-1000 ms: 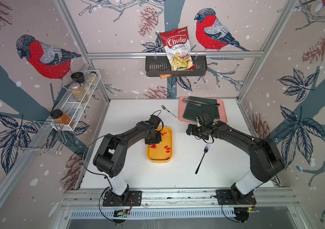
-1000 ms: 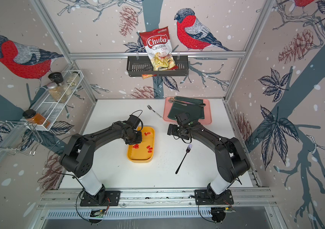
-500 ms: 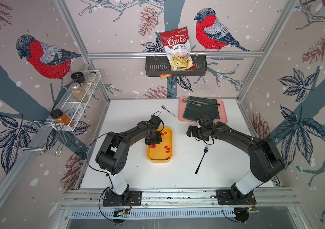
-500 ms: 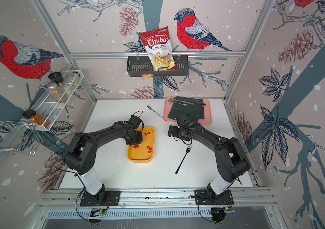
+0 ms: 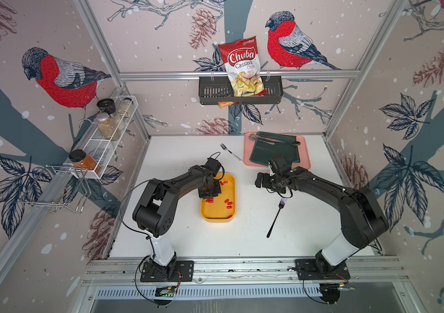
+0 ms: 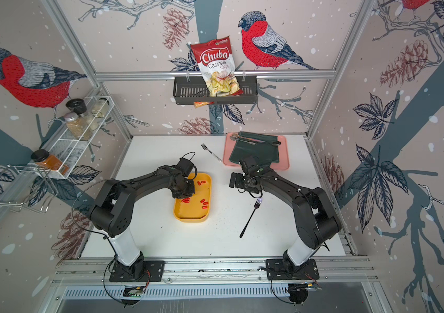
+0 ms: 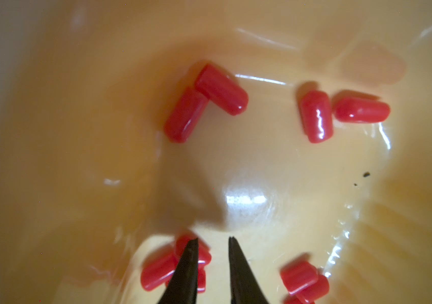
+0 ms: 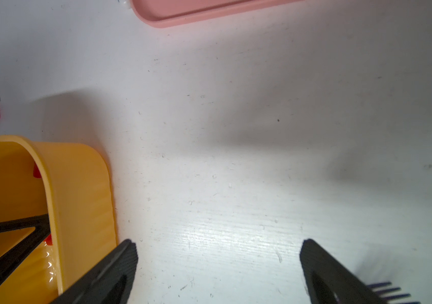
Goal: Take the screw protection sleeves out of the storage box
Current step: Pick up the screw protection sleeve from the storage box.
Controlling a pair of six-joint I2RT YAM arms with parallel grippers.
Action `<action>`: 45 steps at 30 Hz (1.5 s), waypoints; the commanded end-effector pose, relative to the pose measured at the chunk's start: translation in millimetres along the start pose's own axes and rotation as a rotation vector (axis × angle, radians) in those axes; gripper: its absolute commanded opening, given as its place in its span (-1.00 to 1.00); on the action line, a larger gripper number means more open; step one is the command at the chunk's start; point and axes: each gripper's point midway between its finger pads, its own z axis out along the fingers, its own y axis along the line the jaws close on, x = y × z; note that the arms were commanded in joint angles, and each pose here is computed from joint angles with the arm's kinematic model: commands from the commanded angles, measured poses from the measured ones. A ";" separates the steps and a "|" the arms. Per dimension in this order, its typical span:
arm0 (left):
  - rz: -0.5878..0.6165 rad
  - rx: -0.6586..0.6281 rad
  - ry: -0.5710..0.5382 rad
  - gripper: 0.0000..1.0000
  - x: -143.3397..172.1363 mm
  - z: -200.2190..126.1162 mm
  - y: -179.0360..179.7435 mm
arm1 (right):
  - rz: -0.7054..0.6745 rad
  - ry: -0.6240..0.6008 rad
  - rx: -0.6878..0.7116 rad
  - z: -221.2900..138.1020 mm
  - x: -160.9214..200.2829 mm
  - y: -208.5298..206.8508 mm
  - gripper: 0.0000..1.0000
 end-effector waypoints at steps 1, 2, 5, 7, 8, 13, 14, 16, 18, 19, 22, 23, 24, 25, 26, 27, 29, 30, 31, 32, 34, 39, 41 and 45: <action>-0.001 -0.007 0.021 -0.58 4.0 0.5 1.4 | -0.010 -0.009 0.000 1.3 -1.9 0.4 1.00; -0.003 0.000 0.017 -0.54 3.2 -1.9 0.3 | -0.009 -0.008 0.000 1.7 -1.6 0.6 1.00; -0.010 0.018 -0.005 -0.42 -0.8 -14.4 -4.9 | -0.012 -0.013 -0.002 0.3 -2.6 1.2 1.00; -0.015 0.025 -0.022 -0.36 -4.2 -22.6 -7.1 | -0.013 -0.012 0.001 1.1 -1.9 0.5 1.00; -0.020 0.031 -0.028 -0.34 -5.4 -25.7 -8.3 | -0.012 -0.010 -0.001 1.7 -1.4 0.6 1.00; -0.036 0.020 -0.027 -0.28 -3.8 -27.8 -6.1 | -0.010 -0.005 -0.005 3.7 1.1 0.7 1.00; -0.040 0.011 -0.022 -0.28 -2.5 -26.0 -4.3 | -0.009 -0.004 -0.006 4.0 1.7 0.6 1.00; -0.038 -0.009 -0.011 -0.28 0.7 -21.4 -0.8 | -0.013 -0.004 -0.005 3.2 1.8 0.5 1.00; -0.039 -0.041 -0.001 -0.29 2.7 -17.3 5.1 | -0.015 -0.004 -0.002 2.4 2.0 -0.4 1.00; -0.039 -0.047 -0.002 -0.29 2.9 -16.7 6.2 | -0.016 -0.006 -0.001 1.6 1.7 -0.5 1.00; -0.036 -0.056 0.004 -0.30 5.8 -12.8 8.5 | -0.022 -0.006 0.002 0.9 2.2 -1.0 1.00; -0.035 -0.063 0.008 -0.30 6.4 -11.1 9.9 | -0.024 -0.005 0.002 0.6 2.4 -0.9 1.00; -0.031 -0.068 0.014 -0.30 7.9 -8.4 10.6 | -0.025 -0.004 0.002 0.9 2.7 -1.0 1.00; -0.030 -0.068 0.017 -0.31 8.9 -6.7 10.9 | -0.026 -0.004 0.002 1.2 2.7 -0.9 1.00; -0.030 -0.063 0.019 -0.32 9.4 -5.0 9.9 | -0.026 -0.002 0.004 1.3 3.0 -1.6 1.00; -0.032 -0.060 0.022 -0.33 9.9 -3.1 9.7 | -0.026 -0.001 0.005 1.8 3.4 -2.2 1.00; -0.031 -0.058 0.025 -0.37 10.9 -0.3 9.1 | -0.025 0.001 0.005 2.5 3.8 -2.3 1.00; -0.031 -0.058 0.024 -0.40 10.5 0.6 9.1 | -0.025 0.003 0.007 3.1 4.4 -2.6 1.00; -0.032 -0.057 0.023 -0.41 10.0 1.4 8.8 | -0.025 0.002 0.006 2.8 4.2 -2.5 1.00; -0.029 -0.056 0.022 -0.44 9.8 2.4 7.9 | -0.025 0.004 0.007 3.2 4.5 -2.9 1.00; -0.025 -0.052 0.020 -0.51 8.2 2.8 6.3 | -0.027 0.003 0.010 3.1 4.6 -3.4 1.00; -0.008 -0.044 0.011 -0.66 3.4 1.2 1.1 | -0.026 0.003 0.012 3.4 5.3 -4.2 1.00; 0.002 -0.043 0.016 -0.74 3.2 2.7 0.6 | -0.026 0.004 0.011 4.1 6.0 -4.1 1.00; 0.014 -0.041 0.016 -0.85 3.3 2.6 -0.1 | -0.020 0.005 0.011 5.5 7.0 -4.7 1.00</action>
